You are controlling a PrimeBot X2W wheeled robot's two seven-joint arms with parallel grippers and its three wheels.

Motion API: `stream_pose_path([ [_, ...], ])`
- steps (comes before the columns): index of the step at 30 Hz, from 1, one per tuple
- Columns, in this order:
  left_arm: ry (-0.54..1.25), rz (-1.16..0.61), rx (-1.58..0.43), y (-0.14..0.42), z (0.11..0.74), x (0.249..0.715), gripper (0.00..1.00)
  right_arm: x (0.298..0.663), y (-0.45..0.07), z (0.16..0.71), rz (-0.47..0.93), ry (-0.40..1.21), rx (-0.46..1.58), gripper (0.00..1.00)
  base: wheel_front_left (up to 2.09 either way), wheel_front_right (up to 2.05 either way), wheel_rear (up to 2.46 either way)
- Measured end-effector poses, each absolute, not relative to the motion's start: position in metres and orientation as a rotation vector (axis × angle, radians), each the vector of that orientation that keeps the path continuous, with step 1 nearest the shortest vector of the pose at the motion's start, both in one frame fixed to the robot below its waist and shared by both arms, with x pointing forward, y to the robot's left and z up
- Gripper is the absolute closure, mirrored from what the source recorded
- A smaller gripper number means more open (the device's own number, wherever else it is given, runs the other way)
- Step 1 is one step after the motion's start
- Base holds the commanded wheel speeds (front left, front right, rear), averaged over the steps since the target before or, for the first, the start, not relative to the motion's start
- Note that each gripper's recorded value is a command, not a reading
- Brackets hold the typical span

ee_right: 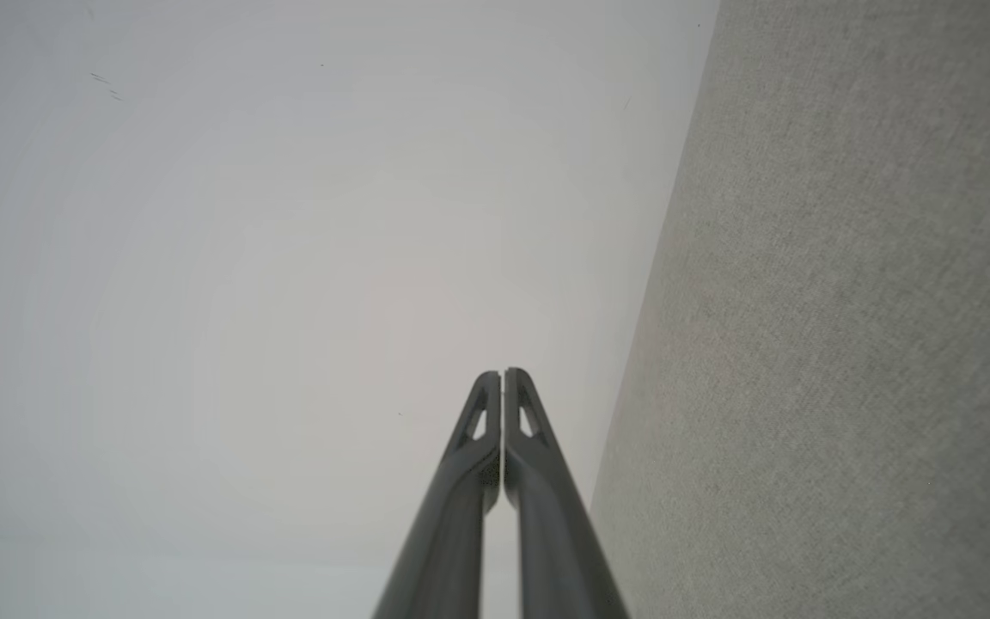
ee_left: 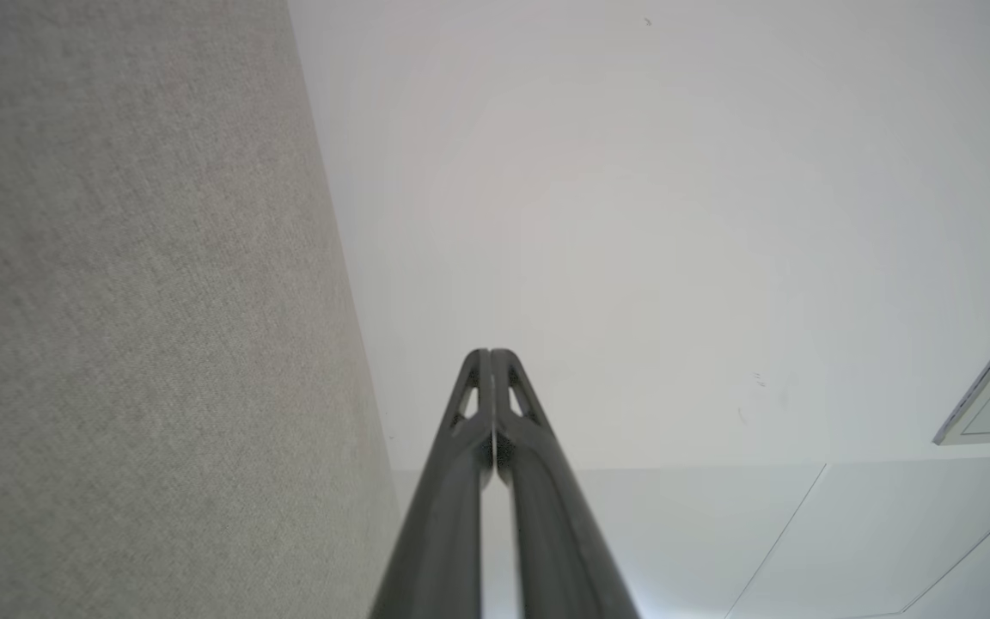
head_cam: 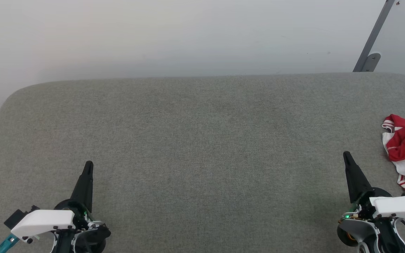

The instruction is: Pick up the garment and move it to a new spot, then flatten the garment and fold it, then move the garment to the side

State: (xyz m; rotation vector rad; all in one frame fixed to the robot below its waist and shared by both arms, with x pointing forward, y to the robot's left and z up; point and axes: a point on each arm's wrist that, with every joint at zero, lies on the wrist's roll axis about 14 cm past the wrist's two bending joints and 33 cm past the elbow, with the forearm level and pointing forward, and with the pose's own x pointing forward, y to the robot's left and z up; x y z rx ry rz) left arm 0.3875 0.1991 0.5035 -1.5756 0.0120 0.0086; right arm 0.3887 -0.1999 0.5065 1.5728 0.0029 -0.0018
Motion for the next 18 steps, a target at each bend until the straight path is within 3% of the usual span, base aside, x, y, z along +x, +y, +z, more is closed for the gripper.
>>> stream_pose_path([
  [18, 0.012, 0.009, -1.576, 0.1991, 0.5035, 0.3875, 1.0, 0.3887, -0.1998, 0.5065, -0.001, 0.003, 1.573, 1.0, 0.0, 0.0, 0.0],
])
